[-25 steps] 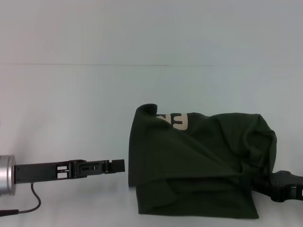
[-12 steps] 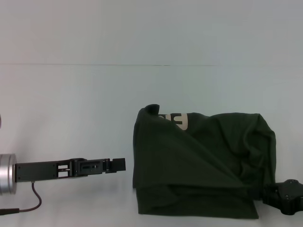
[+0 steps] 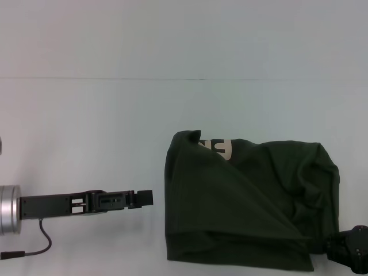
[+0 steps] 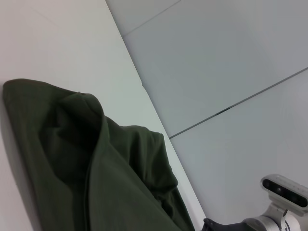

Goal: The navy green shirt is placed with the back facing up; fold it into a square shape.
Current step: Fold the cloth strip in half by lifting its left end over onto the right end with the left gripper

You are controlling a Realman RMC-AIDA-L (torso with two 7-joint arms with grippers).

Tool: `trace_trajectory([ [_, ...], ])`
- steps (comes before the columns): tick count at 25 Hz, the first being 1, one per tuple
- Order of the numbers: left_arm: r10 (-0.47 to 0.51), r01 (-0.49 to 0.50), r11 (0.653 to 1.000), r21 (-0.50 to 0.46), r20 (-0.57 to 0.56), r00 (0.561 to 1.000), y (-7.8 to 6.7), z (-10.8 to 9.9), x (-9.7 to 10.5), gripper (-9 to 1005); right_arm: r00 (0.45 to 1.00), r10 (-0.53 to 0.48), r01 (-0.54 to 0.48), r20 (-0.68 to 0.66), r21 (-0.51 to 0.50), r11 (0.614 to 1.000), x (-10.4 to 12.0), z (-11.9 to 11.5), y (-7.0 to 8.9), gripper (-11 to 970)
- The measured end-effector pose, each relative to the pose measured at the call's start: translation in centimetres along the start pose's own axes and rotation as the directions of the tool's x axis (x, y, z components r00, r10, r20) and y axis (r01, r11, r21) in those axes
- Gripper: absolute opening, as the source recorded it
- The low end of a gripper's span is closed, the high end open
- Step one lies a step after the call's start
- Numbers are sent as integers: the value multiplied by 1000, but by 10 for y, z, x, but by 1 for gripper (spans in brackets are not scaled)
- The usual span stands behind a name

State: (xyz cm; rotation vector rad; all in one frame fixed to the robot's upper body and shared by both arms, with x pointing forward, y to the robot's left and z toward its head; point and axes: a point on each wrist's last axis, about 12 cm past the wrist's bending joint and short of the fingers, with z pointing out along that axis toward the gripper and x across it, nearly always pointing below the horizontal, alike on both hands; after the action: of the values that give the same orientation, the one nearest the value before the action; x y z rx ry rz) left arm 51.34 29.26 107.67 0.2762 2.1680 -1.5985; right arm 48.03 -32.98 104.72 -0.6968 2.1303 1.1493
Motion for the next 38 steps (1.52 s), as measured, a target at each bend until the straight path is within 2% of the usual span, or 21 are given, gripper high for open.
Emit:
trace_trajectory([
  [5, 2, -2, 1000, 1, -1, 1000, 0, 1, -1, 874, 1000, -19, 19, -7, -25, 999, -5, 0, 1, 30],
  [11, -1, 1, 1000, -1, 0, 1000, 0, 1, -1, 877, 1000, -13, 13, -11, -2, 1000, -1, -1, 0, 33],
  [19, -130, 131, 991, -19, 9, 991, 2, -2, -3, 881, 999, -46, 45, 28, 42, 998, 8, -12, -2, 36],
  [24, -254, 253, 966, -61, -10, 967, 5, 1, -5, 883, 977, -175, 163, 118, 107, 981, 21, -13, 2, 210],
  [28, -406, 402, 910, -100, -23, 914, 7, 8, -4, 882, 963, -207, 180, 175, 158, 971, 25, -24, 3, 391],
  [32, -466, 461, 880, -111, -17, 885, 9, 19, -3, 882, 961, -218, 188, 173, 172, 967, 24, -28, 1, 561],
  [38, -537, 528, 838, -135, -31, 843, 16, 50, 9, 883, 957, -239, 208, 165, 187, 960, 25, -28, 0, 791],
])
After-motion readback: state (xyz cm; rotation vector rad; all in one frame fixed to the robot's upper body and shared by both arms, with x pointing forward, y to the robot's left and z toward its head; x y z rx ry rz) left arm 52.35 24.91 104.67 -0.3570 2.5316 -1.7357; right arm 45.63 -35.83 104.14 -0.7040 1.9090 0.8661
